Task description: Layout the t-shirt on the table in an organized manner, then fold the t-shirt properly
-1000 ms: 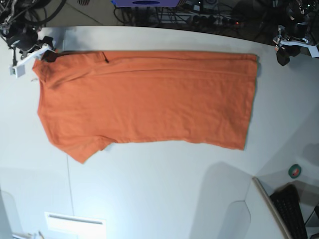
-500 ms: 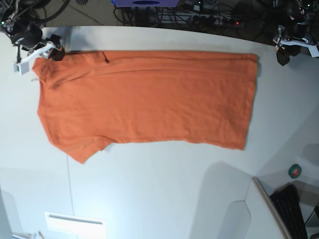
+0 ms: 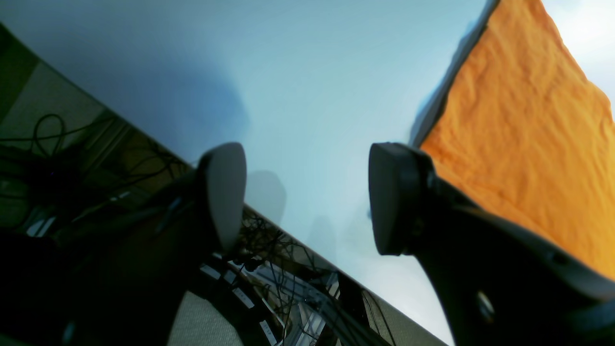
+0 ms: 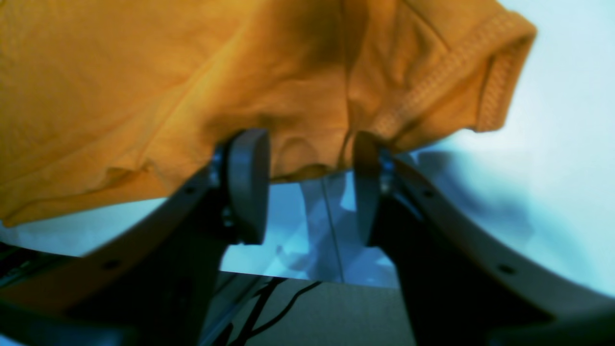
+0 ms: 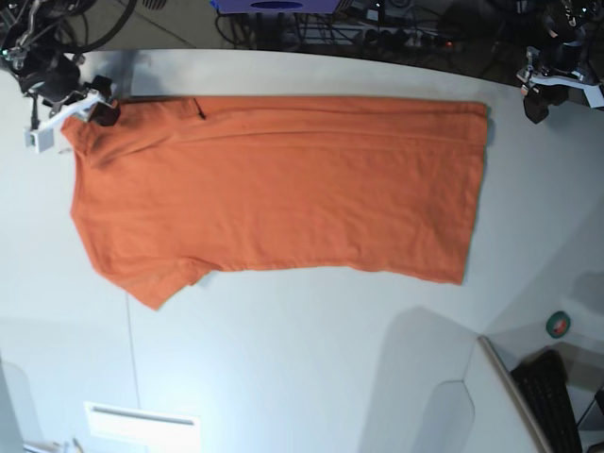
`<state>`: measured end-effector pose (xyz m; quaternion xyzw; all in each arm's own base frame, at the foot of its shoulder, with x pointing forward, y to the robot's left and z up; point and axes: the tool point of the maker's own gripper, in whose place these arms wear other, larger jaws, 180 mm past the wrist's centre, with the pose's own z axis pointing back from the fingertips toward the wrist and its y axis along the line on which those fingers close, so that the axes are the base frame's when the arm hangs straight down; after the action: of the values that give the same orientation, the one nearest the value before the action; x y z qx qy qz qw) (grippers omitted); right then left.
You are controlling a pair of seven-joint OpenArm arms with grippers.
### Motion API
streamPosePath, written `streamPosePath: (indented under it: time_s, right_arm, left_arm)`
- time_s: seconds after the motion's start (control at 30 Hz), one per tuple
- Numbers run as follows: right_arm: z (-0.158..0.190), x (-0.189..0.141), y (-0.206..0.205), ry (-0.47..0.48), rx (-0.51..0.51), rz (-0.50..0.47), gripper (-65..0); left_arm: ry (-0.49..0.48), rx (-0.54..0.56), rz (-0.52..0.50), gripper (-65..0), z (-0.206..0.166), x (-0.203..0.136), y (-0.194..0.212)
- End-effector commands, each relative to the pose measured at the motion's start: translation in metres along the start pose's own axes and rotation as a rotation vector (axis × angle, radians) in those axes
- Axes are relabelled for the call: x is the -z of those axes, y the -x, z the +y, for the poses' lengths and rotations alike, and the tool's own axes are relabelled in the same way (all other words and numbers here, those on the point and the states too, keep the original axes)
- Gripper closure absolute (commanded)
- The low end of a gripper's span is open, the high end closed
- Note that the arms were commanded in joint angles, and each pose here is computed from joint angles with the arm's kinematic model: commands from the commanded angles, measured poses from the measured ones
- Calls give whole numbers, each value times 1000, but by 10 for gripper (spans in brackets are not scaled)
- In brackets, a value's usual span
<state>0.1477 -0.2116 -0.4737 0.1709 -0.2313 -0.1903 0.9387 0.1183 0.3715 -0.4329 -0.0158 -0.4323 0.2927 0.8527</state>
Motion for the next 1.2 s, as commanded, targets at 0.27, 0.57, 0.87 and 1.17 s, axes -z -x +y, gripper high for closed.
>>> streamPosePath:
  time_s: [0.27,0.57,0.87,1.17]
  right_arm:
    - [4,1,-22,-17,-6,-54,-302]
    - [5,6,-68,-28,-33,-128,-111]
    - [1,12,-77,-34,-9,-169,0]
    - [-10,7,-85,-9,-18,-180,0]
  left_arm:
    - [3,13,-39,-382,3,-3,-14]
    - [1,13,-43,-382,4,-4,-14]
    - [1,13,-43,-382,4,-4,-14]
    - [1,14,-43,-382,4,-4,-15]
